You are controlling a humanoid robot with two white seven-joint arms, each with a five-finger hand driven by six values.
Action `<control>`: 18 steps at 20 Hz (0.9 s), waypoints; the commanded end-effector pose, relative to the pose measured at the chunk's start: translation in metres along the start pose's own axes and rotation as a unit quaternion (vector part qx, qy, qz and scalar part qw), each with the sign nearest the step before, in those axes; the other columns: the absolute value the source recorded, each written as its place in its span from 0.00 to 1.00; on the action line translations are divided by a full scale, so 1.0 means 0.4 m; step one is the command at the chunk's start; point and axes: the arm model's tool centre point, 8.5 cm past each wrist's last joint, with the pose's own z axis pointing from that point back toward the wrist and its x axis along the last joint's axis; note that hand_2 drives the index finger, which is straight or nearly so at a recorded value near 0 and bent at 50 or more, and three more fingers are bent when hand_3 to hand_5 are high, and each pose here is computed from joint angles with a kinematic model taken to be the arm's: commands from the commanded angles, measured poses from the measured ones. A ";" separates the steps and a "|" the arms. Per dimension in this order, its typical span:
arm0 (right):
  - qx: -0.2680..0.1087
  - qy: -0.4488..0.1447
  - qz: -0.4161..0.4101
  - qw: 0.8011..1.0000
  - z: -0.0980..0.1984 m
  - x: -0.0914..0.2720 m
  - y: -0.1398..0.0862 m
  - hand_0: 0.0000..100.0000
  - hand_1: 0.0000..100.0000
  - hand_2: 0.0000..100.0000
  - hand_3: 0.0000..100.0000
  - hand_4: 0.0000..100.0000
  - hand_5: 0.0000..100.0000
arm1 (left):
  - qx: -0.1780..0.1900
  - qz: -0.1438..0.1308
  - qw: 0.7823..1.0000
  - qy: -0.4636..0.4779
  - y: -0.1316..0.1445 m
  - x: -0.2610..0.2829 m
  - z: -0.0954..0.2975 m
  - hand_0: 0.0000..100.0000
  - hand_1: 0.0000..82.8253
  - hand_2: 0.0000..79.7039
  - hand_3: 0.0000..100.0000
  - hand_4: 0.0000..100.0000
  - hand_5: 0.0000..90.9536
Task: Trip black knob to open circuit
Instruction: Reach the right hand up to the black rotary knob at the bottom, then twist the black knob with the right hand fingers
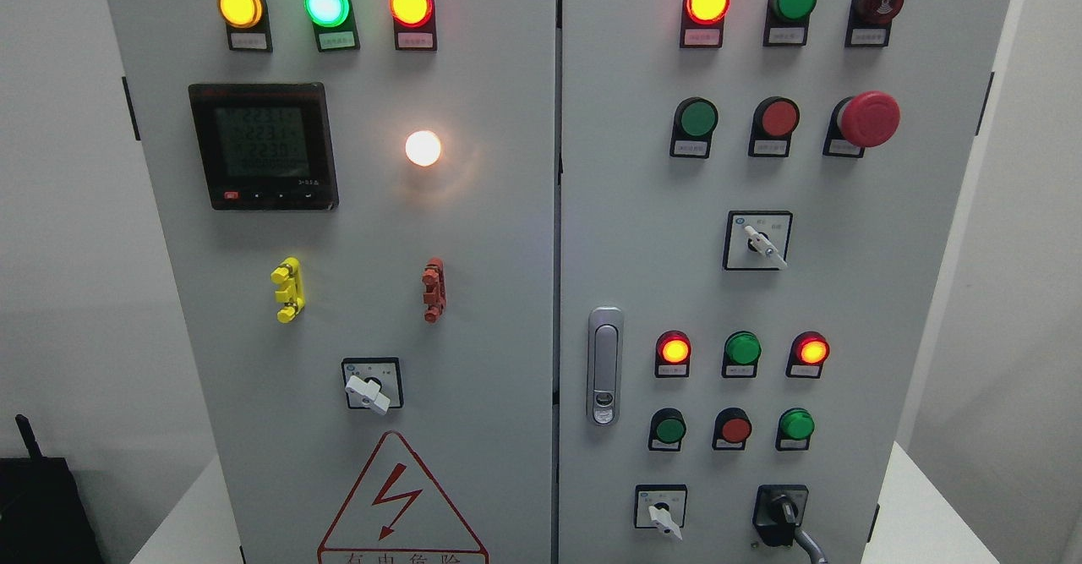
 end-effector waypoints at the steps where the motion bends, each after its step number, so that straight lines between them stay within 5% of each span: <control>1: 0.015 -0.001 0.006 1.000 0.004 0.002 0.014 0.00 0.00 0.00 0.97 0.90 0.92 | 0.000 -0.011 1.000 0.002 0.000 -0.001 0.000 0.12 0.47 0.00 0.00 0.00 0.00; 18: 0.024 -0.002 0.003 1.000 0.006 0.004 0.032 0.00 0.00 0.00 0.97 0.90 0.91 | 0.000 -0.011 1.000 0.002 0.000 -0.001 0.000 0.12 0.47 0.00 0.00 0.00 0.00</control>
